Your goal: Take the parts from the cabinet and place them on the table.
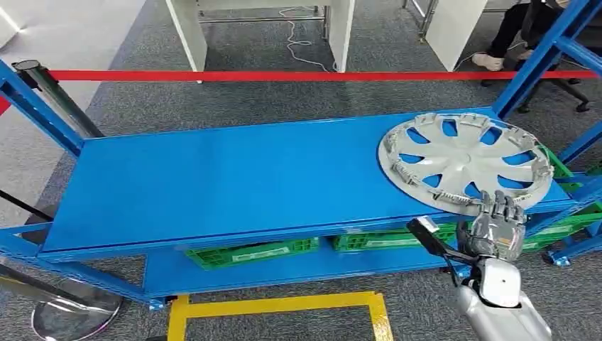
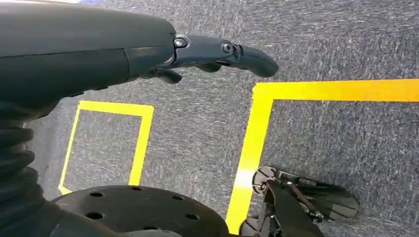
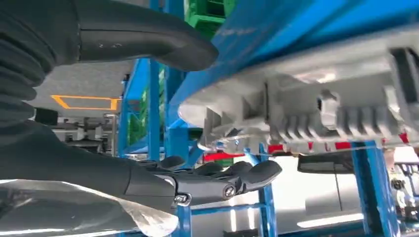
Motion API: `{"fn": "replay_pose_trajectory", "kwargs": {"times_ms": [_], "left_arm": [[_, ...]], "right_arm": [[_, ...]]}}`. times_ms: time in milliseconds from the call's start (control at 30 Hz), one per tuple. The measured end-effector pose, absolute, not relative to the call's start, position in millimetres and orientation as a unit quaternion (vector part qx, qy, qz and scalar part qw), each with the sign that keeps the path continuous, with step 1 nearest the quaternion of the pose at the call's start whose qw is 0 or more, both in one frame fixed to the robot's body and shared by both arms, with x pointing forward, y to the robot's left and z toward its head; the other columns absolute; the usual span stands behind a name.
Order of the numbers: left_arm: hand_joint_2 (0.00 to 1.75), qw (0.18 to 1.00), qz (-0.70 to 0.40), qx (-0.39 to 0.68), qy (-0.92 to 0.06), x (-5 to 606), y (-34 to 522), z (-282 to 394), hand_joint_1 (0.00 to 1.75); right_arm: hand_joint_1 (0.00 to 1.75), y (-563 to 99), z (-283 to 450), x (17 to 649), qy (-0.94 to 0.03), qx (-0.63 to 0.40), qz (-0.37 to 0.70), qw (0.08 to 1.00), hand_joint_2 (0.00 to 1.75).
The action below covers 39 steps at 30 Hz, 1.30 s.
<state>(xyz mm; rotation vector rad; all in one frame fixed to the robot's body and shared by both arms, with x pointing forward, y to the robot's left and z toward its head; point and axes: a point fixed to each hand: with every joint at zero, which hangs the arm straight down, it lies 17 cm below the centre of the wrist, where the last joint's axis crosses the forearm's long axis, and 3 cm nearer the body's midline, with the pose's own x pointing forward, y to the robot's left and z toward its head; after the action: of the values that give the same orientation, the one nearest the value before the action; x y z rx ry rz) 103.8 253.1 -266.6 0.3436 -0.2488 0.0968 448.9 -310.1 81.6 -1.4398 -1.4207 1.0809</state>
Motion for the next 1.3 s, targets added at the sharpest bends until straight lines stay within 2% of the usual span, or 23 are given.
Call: {"fn": "replay_pose_trajectory", "kwargs": {"times_ms": [767, 1300], "left_arm": [[1.75, 0.975, 0.048, 0.185, -0.114, 100, 264, -267, 0.00], [1.75, 0.975, 0.050, 0.184, -0.114, 100, 264, -267, 0.00]], "right_arm": [[0.00, -358, 62, 439, -0.520, -0.596, 0.429, 0.436, 1.75], [0.00, -364, 59, 434, -0.515, -0.599, 0.436, 0.432, 1.75]]}}
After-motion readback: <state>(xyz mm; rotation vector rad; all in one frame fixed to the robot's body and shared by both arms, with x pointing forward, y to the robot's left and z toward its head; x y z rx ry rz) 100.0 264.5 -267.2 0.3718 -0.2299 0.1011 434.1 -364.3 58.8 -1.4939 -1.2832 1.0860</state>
